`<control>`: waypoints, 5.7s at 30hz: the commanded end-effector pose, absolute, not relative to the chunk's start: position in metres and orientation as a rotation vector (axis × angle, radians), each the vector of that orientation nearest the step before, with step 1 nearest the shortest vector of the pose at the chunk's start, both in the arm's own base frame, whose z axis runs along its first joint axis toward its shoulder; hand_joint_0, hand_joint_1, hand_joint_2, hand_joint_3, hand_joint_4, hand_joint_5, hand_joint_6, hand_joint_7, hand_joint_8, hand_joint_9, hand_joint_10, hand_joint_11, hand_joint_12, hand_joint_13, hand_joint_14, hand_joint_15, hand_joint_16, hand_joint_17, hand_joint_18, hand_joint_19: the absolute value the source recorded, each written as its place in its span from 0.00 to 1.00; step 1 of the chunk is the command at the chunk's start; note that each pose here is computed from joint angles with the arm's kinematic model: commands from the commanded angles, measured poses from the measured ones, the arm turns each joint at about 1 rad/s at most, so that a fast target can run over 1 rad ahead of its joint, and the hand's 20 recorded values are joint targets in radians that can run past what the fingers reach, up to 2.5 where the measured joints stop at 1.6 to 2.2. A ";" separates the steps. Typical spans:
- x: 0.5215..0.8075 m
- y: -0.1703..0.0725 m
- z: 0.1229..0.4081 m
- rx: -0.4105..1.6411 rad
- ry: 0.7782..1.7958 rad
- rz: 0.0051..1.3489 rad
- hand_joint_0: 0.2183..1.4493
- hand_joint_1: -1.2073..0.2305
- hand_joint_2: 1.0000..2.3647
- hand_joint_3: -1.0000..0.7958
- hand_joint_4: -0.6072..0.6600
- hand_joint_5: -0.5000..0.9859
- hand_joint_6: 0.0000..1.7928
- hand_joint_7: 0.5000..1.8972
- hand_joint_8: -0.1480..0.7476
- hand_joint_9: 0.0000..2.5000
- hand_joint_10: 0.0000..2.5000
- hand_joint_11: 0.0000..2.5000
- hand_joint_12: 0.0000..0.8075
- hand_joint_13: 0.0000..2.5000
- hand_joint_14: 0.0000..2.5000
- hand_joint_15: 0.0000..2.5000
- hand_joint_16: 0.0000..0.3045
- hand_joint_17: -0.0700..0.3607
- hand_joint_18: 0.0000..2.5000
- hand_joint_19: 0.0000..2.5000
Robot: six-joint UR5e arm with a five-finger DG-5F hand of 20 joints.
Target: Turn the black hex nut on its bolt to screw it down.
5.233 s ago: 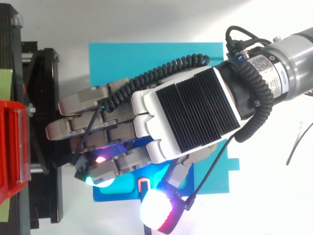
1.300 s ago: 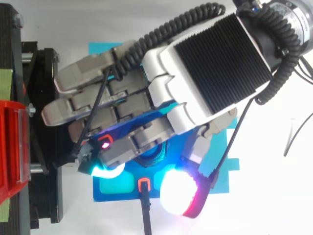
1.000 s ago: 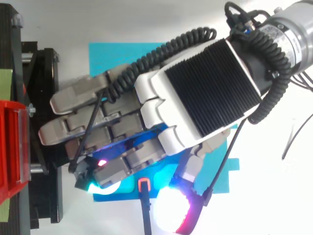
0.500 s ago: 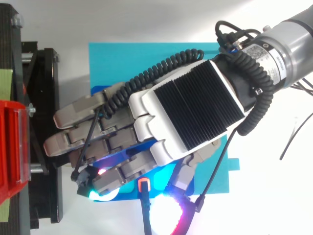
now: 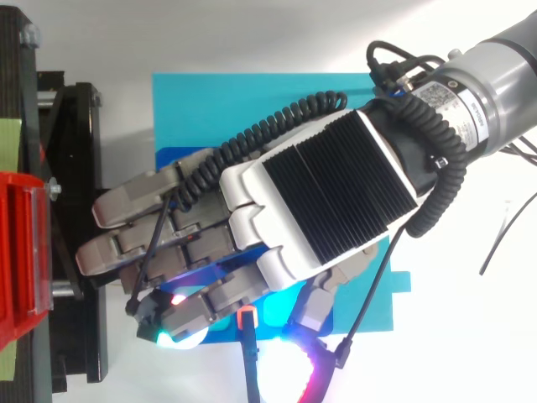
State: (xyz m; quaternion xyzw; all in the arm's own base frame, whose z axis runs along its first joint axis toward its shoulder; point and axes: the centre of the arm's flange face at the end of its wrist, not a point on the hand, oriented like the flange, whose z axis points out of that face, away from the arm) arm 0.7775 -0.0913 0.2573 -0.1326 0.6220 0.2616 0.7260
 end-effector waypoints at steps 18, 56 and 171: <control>0.773 -0.105 0.256 -0.308 1.381 0.584 0.18 0.64 0.00 0.28 0.59 0.22 0.42 0.32 0.41 0.24 0.00 0.10 0.17 0.15 0.00 0.05 0.04 0.23 0.00 0.12; 0.757 -0.165 0.256 -0.344 1.364 0.572 0.18 0.64 0.00 0.28 0.59 0.22 0.41 0.33 0.41 0.24 0.00 0.10 0.17 0.15 0.00 0.05 0.04 0.23 0.00 0.13; 0.782 -0.118 0.236 -0.339 1.321 0.626 0.18 0.63 0.00 0.28 0.60 0.21 0.45 0.30 0.41 0.24 0.00 0.12 0.16 0.14 0.00 0.05 0.04 0.23 0.00 0.13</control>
